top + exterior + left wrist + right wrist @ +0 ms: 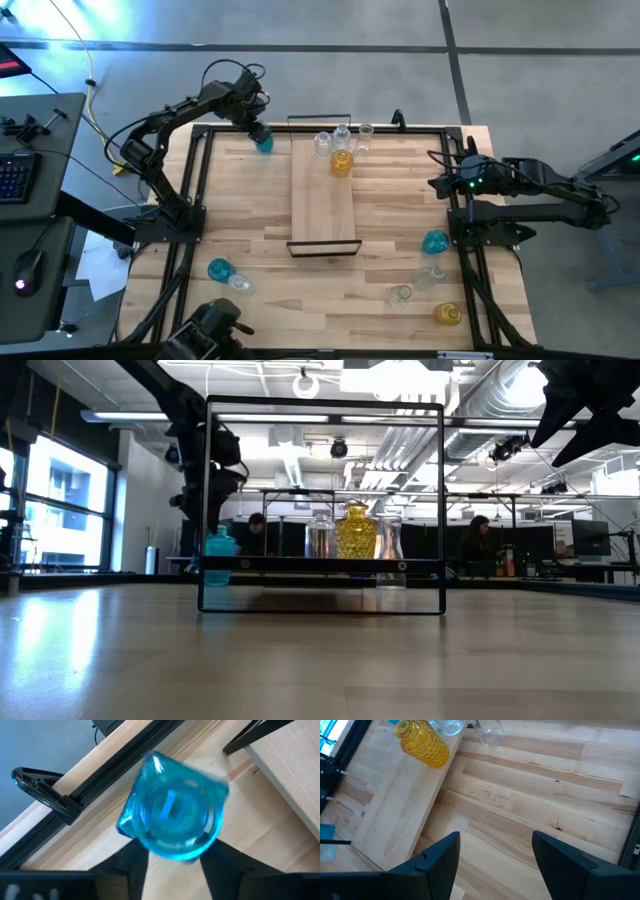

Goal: Sort vases onto shelf
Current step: Put the top blue flower vase on the shelf

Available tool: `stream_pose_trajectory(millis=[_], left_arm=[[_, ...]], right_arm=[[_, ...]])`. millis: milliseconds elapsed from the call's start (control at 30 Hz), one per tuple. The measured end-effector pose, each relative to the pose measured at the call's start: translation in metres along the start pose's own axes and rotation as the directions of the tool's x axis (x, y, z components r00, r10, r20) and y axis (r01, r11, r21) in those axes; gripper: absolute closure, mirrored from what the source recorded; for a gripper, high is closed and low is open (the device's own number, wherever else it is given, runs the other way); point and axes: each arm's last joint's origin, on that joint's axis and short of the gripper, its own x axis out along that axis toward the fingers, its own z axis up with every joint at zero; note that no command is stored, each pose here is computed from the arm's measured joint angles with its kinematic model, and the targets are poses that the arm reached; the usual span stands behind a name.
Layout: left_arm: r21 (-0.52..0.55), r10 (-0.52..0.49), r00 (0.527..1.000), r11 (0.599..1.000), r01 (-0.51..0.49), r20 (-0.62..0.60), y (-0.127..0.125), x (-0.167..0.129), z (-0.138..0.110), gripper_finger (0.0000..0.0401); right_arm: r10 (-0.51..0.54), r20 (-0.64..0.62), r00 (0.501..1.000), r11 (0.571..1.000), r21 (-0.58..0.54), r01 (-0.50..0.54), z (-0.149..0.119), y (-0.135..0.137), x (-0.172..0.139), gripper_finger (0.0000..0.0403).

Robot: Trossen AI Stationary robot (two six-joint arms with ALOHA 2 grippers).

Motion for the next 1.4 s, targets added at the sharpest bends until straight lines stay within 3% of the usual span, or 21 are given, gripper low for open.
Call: stream_pose_trajectory(millis=[300,433,667,867,967,1133,1400], left_arm=[[-0.017,-0.005,0.999,1.000,0.004,-0.044,-0.001,0.000,-0.004,0.0305],[-0.012,-0.009,0.997,1.000,0.008,-0.080,-0.003,0.000,-0.008,0.0311],[0.055,0.038,0.988,0.998,-0.030,-0.153,-0.003,-0.003,-0.015,0.0244],[0.063,0.046,0.998,0.997,-0.043,-0.048,-0.005,-0.024,-0.016,0.0159],[0.050,0.000,1.000,0.999,-0.001,0.013,-0.005,-0.033,-0.015,0.0130],[0.040,-0.027,0.998,0.999,0.025,0.056,-0.006,-0.034,-0.011,0.0109],[0.072,-0.031,0.988,0.997,0.021,0.148,-0.014,-0.032,0.000,0.0107]], right_arm=[[0.000,0.000,1.000,1.000,-0.004,0.000,0.000,0.000,0.000,0.0160],[0.000,0.000,1.000,1.000,-0.012,0.000,0.000,0.000,0.000,0.0160],[0.002,-0.002,1.000,1.000,-0.012,-0.002,0.000,0.000,0.000,0.0160],[0.004,-0.004,1.000,1.000,-0.016,-0.004,0.000,0.000,0.000,0.0160],[0.004,-0.004,1.000,1.000,-0.018,-0.004,0.000,0.000,0.000,0.0160],[0.006,-0.003,1.000,1.000,-0.017,-0.006,0.000,0.000,0.000,0.0160],[0.024,-0.009,1.000,1.000,-0.011,-0.024,0.000,0.001,0.000,0.0160]])
